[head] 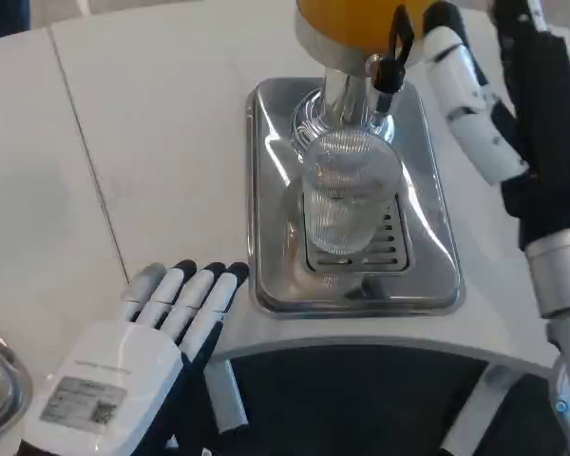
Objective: Grasp the cup under the faucet to collect the drink, then remove the cup.
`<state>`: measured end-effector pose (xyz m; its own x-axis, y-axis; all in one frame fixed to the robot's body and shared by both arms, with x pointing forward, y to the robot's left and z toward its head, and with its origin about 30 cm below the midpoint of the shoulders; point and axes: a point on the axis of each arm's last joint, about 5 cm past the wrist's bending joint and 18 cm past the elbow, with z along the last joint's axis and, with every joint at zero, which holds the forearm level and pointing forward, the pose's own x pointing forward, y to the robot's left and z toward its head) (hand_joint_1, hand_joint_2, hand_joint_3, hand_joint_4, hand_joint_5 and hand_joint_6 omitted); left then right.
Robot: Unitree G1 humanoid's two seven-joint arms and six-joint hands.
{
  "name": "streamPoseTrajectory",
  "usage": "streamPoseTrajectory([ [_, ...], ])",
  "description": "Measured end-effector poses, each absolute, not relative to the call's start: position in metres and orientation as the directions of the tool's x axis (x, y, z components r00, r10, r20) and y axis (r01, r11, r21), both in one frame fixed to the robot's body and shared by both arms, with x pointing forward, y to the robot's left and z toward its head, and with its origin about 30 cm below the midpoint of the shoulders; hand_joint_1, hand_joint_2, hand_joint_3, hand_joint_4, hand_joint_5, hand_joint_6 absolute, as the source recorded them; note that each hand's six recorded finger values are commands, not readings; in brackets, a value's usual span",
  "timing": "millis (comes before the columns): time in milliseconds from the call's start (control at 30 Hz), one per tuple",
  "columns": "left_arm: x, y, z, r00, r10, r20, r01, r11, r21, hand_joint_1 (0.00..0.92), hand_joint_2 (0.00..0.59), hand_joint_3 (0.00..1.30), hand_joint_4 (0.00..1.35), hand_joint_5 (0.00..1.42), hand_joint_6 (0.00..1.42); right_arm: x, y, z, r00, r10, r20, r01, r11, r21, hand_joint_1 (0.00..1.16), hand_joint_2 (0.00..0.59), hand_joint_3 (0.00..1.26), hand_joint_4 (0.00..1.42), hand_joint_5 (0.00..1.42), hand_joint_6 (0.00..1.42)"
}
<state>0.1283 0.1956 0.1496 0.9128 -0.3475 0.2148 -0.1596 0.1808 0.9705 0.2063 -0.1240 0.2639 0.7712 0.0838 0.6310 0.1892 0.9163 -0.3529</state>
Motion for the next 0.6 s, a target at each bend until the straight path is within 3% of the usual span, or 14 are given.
streamPoseTrajectory([
  [267, 0.129, 0.196, 0.149, 0.915, -0.347, 0.207, -0.152, 0.178, 0.972, 0.010, 0.045, 0.00, 0.00, 0.00, 0.00, 0.211, -0.117, 0.275, 0.769, 0.132, 0.625, 0.138, 0.921, -0.364, 0.21, 0.509, 0.00, 0.00, 0.00, 0.00],
  [600, 0.130, 0.198, 0.147, 0.920, -0.338, 0.196, -0.142, 0.178, 0.974, 0.010, 0.045, 0.00, 0.00, 0.00, 0.00, 0.218, -0.103, 0.268, 0.796, 0.199, 0.572, 0.050, 0.920, -0.388, 0.21, 0.509, 0.00, 0.00, 0.00, 0.00],
])
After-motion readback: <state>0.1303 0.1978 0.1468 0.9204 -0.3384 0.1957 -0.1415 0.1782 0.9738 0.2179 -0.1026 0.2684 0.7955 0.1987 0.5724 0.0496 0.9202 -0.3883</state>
